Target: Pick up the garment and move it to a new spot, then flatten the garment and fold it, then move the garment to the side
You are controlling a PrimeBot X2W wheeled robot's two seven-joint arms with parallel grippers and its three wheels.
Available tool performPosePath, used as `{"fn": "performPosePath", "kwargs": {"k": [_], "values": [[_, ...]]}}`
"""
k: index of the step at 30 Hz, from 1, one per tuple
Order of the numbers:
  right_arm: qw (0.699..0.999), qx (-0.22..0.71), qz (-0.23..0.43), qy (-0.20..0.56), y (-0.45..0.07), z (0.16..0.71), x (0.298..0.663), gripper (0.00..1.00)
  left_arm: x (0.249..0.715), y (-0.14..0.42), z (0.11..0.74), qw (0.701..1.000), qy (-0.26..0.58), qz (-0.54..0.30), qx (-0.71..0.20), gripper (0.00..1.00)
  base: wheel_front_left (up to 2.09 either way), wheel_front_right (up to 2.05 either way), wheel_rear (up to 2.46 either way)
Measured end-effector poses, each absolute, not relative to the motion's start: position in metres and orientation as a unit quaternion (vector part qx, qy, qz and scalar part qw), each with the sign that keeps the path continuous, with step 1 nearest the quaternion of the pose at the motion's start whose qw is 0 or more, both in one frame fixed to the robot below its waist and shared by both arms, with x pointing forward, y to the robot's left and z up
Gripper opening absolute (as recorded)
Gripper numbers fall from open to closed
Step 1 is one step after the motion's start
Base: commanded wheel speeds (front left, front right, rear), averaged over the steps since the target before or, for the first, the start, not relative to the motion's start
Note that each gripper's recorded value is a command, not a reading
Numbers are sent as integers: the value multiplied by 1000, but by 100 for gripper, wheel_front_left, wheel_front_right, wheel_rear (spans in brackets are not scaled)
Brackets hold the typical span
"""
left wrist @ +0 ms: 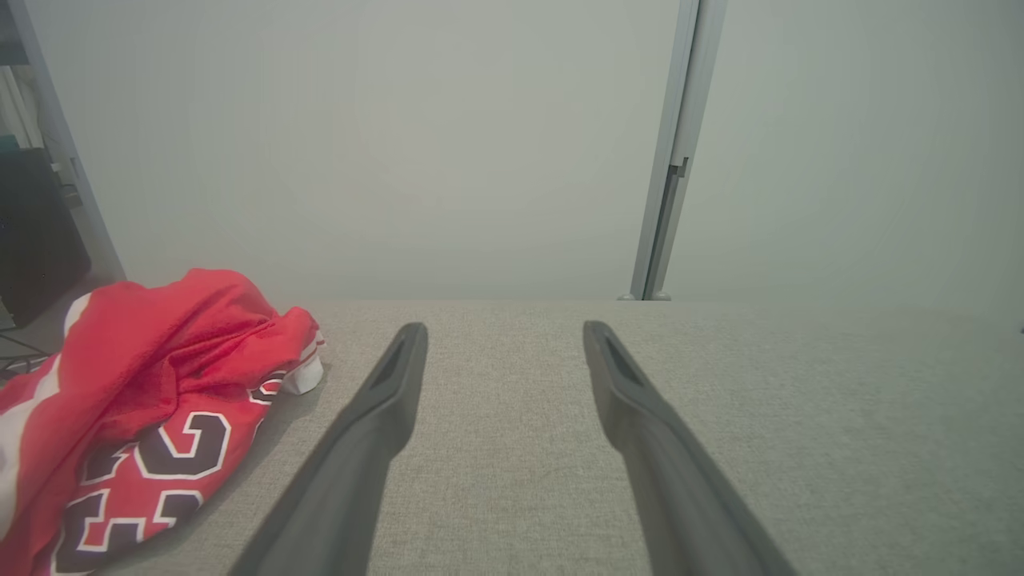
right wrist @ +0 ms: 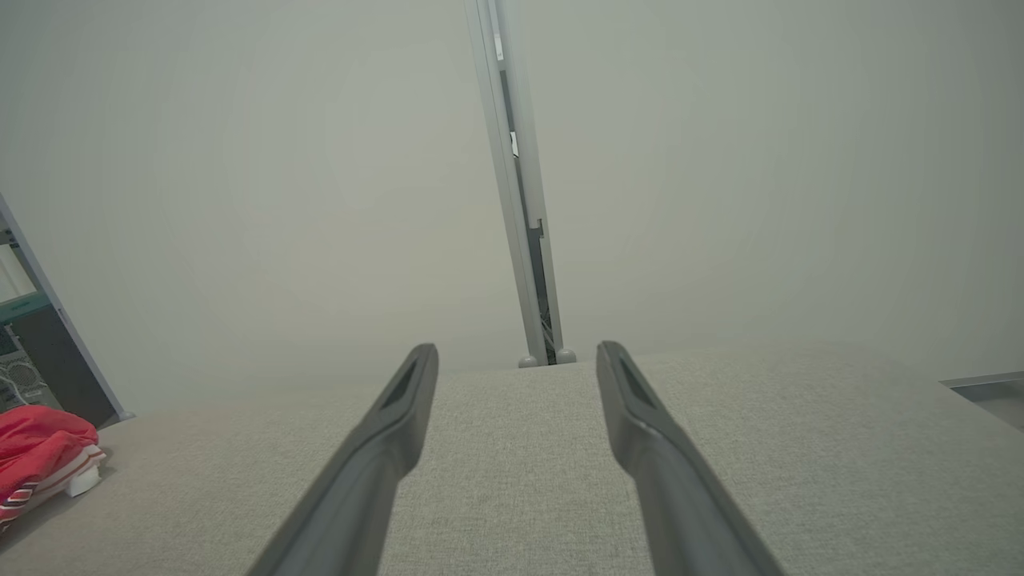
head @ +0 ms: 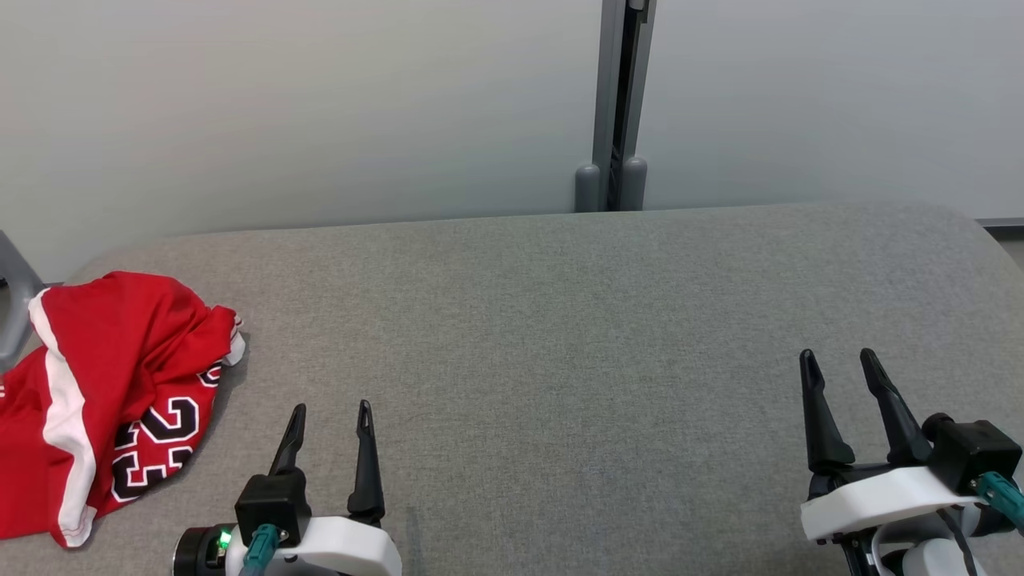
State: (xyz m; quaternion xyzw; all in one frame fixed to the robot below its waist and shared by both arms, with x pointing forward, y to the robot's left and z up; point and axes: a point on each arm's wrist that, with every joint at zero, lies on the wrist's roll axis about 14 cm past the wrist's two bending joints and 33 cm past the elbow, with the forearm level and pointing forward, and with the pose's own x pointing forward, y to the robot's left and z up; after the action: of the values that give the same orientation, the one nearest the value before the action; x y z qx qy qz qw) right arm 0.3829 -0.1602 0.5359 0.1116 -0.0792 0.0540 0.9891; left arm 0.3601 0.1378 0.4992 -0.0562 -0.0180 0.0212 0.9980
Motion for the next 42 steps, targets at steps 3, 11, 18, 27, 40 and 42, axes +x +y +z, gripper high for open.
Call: {"fn": "performPosePath", "kwargs": {"k": [3,11,18,27,40,42], "values": [[989,110,59,-78,-157,536,384,100,359,139,500,998,-20,23,-56,100,0,0,0],[986,111,99,-72,-128,535,393,100,350,161,496,997,-16,56,-48,100,0,0,0],[979,119,156,-65,-87,535,400,100,333,196,493,994,-17,106,-36,100,0,0,0],[964,128,230,-51,-31,534,403,100,305,237,494,985,-23,168,-24,100,0,0,0],[930,129,341,-41,53,538,396,100,255,292,500,962,-37,271,-27,100,0,0,0],[927,130,348,-39,59,538,397,100,252,296,500,959,-36,280,-26,100,0,0,0]]}}
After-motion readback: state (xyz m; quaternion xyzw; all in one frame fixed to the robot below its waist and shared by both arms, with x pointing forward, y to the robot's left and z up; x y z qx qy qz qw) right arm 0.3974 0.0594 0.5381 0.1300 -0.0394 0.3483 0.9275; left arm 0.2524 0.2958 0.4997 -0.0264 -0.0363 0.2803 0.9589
